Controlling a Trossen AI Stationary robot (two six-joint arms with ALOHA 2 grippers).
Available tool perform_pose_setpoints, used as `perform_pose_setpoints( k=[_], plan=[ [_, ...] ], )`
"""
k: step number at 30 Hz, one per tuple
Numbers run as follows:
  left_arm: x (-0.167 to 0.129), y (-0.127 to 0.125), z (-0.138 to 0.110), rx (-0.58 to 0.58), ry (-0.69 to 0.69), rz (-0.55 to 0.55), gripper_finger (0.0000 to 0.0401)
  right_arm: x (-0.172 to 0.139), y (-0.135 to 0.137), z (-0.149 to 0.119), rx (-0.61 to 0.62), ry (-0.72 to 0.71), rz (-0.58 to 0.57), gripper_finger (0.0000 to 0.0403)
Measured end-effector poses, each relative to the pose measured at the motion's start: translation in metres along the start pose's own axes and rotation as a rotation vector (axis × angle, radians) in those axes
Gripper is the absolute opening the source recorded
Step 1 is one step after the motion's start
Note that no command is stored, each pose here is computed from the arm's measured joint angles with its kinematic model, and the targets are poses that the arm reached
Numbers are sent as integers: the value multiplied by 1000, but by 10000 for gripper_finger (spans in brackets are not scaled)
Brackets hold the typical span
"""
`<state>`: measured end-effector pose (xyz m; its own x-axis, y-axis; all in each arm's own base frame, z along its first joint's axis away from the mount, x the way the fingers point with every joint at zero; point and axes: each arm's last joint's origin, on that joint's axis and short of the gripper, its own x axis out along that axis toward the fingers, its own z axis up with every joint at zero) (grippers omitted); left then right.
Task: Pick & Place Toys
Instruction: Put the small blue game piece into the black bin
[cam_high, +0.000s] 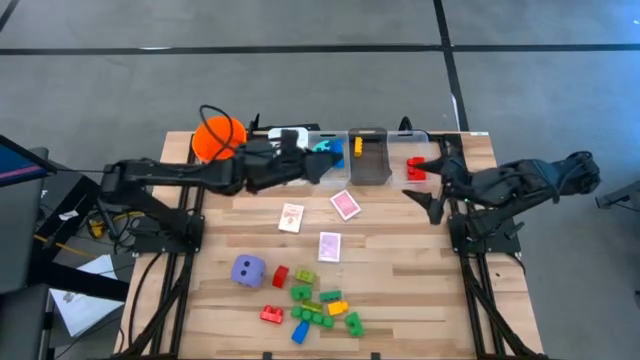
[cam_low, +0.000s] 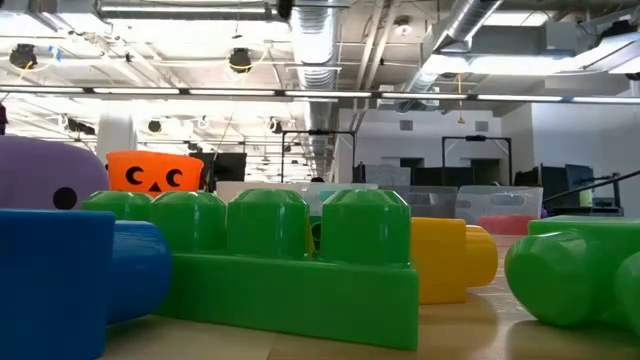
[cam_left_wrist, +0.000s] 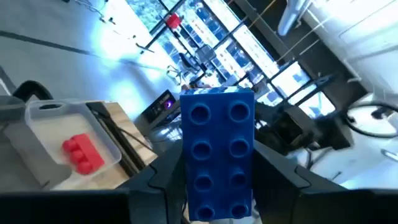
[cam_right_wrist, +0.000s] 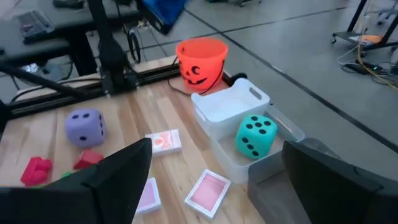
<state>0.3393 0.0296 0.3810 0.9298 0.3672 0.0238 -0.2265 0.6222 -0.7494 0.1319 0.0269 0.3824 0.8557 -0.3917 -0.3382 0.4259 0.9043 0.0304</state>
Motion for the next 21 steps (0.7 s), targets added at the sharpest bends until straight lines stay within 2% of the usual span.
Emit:
perform_pose_setpoints(
  k=[6, 15, 18, 21],
  plan=[
    [56, 53, -18, -131, 28, -5, 134, -8, -6, -1, 39, -30, -56, 354],
    [112, 149, -44, -328, 41, 120, 134, -10, -10, -6, 62, 3, -72, 354],
    [127, 163, -46, -339, 60, 120, 134, -10, -10, -7, 56, 19, -71, 354],
    [141, 163, -48, -344, 92, 78, 138, -10, -11, -8, 49, 29, -67, 354]
  ],
)
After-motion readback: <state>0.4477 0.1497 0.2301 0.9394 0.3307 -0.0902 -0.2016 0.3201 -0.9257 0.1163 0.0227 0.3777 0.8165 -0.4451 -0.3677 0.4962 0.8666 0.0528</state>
